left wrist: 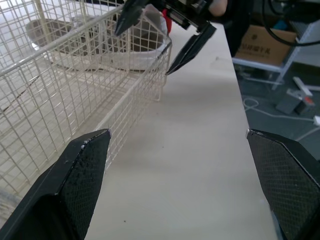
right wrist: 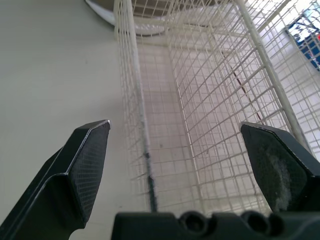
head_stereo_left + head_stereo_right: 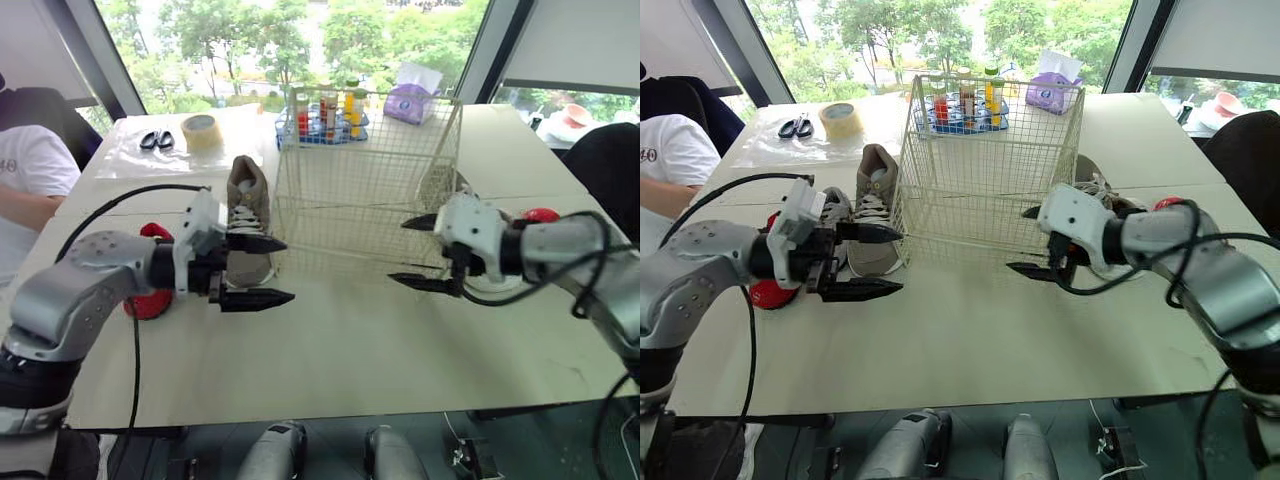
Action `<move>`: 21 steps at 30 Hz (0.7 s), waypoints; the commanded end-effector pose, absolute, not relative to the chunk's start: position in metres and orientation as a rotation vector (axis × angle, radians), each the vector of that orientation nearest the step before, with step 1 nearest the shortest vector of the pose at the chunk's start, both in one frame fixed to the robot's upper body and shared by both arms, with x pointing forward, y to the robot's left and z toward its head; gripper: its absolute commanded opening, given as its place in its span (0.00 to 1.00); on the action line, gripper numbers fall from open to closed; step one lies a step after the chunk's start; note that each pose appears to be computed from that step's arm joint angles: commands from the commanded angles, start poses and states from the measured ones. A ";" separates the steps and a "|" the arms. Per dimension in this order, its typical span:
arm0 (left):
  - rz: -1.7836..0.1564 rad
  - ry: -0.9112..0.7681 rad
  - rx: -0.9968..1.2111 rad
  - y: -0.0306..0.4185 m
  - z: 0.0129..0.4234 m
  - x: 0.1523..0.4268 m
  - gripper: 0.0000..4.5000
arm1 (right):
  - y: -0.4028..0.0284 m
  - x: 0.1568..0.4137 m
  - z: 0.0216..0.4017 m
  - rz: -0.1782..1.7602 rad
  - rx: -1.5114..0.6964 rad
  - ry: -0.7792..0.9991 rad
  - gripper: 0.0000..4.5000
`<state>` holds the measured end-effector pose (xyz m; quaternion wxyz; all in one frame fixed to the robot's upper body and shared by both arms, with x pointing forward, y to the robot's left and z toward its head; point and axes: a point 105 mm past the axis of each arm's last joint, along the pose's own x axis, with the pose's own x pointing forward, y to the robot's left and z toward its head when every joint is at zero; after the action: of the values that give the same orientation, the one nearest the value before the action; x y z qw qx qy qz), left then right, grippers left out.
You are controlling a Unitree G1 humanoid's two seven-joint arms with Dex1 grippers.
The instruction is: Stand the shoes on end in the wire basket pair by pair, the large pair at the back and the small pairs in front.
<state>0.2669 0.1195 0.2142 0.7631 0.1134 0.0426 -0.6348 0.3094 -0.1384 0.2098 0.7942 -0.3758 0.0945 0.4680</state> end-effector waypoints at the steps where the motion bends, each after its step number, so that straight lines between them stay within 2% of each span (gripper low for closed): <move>1: -1.378 0.057 0.294 0.117 0.216 0.268 0.99 | -0.138 0.318 0.202 1.043 -0.919 0.244 1.00; 3: -1.370 0.047 0.297 0.117 0.216 0.268 0.99 | -0.138 0.321 0.197 1.059 -0.954 0.270 1.00; 6: -1.343 0.032 0.305 0.119 0.217 0.270 1.00 | -0.136 0.319 0.191 1.127 -0.965 0.306 0.80; 7: -1.336 0.029 0.308 0.119 0.218 0.270 1.00 | -0.134 0.317 0.190 1.148 -0.968 0.311 0.71; 13: -1.301 0.009 0.317 0.124 0.222 0.273 1.00 | -0.128 0.320 0.194 1.191 -1.026 0.286 0.01; 21: -1.272 -0.020 0.340 0.124 0.230 0.277 1.00 | -0.126 0.323 0.209 1.291 -1.119 0.241 0.01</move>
<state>0.2779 0.1228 0.2155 0.7888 0.1428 0.0196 -0.5975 0.3284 -0.1336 0.1944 0.6820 -0.4653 0.1374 0.5472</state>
